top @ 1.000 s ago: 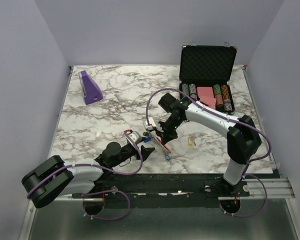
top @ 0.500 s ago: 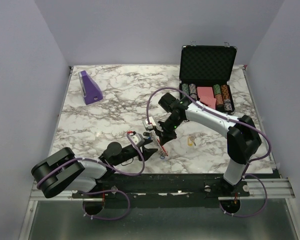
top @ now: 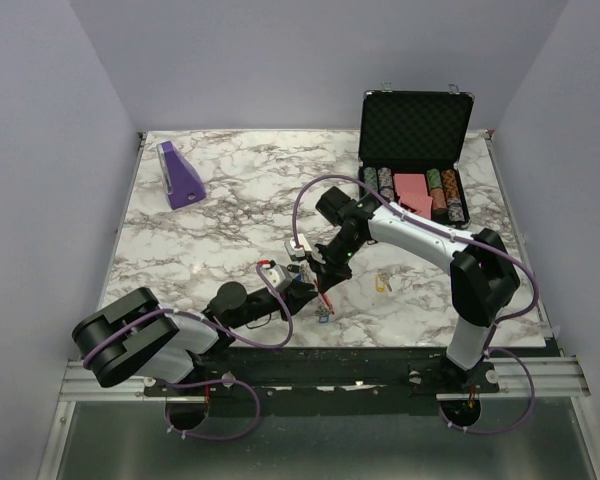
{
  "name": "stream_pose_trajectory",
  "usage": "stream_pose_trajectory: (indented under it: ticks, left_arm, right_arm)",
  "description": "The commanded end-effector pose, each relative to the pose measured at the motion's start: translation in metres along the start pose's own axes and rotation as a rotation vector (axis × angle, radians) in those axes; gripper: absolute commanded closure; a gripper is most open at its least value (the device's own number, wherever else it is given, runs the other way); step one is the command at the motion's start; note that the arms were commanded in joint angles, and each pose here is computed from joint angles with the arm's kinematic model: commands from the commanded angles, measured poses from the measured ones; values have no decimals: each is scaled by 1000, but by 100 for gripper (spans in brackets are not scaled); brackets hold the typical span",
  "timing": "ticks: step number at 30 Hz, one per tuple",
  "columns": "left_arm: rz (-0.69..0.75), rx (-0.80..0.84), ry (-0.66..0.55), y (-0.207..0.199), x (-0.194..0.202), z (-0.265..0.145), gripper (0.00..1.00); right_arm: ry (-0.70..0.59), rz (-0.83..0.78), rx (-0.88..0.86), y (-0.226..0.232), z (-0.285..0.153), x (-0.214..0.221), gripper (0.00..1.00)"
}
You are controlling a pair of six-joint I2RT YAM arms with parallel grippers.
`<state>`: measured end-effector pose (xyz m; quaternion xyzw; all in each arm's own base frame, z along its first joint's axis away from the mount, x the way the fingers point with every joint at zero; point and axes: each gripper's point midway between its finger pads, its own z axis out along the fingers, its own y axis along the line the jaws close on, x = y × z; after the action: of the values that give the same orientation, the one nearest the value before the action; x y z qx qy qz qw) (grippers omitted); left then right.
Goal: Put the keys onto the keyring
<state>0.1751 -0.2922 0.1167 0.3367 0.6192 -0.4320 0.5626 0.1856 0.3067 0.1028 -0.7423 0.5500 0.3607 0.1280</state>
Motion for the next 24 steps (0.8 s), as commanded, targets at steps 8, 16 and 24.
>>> stream_pose_trajectory:
  ticks: [8,16,24]
  left_arm:
    - [-12,63,18,-12,3,2,100]
    - [12,-10,-101,-5,-21,-14,100]
    - [39,3,-182,-11,-39,-27,100]
  right_arm:
    - [-34,5,-32,5,3,-6,97]
    - [-122,48,-41,5,-8,-15,60]
    - [-287,42,-29,3,-19,-28,56]
